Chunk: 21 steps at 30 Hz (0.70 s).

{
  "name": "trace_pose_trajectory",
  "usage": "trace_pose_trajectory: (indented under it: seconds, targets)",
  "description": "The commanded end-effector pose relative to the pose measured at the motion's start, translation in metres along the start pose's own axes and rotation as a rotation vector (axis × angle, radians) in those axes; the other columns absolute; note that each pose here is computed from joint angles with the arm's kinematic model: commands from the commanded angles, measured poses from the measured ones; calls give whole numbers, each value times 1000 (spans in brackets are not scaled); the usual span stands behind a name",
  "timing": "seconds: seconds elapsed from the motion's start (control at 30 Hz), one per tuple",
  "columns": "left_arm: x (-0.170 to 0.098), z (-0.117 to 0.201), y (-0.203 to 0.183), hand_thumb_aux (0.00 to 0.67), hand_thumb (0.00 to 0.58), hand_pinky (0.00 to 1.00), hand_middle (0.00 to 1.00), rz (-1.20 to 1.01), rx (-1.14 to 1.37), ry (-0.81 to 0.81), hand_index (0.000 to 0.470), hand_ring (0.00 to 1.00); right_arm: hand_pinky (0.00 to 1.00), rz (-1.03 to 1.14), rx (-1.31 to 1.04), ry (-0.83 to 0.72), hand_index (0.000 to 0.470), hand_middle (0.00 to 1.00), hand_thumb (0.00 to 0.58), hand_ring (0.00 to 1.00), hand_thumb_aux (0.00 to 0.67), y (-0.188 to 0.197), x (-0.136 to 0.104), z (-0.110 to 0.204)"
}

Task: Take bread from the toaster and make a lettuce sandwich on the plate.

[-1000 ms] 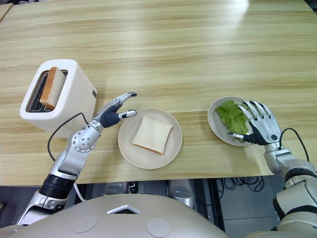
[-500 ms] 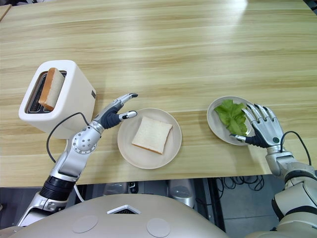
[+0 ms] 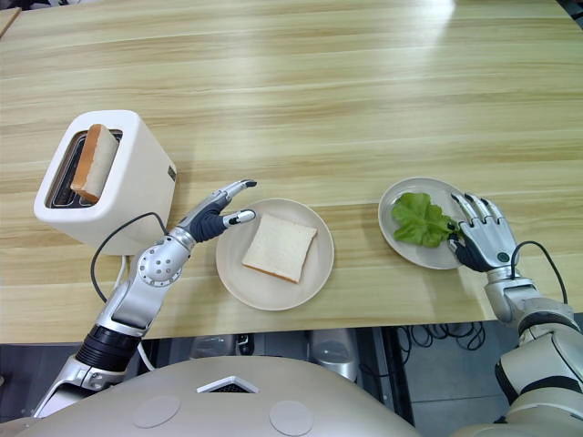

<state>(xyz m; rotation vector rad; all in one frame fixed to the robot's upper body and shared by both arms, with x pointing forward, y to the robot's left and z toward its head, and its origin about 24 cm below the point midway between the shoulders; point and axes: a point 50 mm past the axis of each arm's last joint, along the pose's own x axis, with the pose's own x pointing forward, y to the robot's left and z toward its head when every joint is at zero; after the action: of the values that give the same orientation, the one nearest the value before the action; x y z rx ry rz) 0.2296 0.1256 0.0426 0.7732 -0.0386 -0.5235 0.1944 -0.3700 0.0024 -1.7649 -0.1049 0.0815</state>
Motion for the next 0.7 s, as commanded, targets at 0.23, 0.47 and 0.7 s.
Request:
trace_pose_trajectory:
  seconds: [0.23,0.47,0.7]
  targets:
    - [2,-6,-1,0,0,0,0,1,-1,25,0,0,0,4,29,-19,460,0,580,0,670,3,3,7]
    - [3,-8,-2,0,0,0,0,3,0,26,0,0,1000,-132,88,-51,460,1000,580,1000,670,-13,17,10]
    - [3,-8,9,0,0,0,0,56,4,22,0,0,1000,-339,173,-174,460,1000,580,1000,670,-48,45,20]
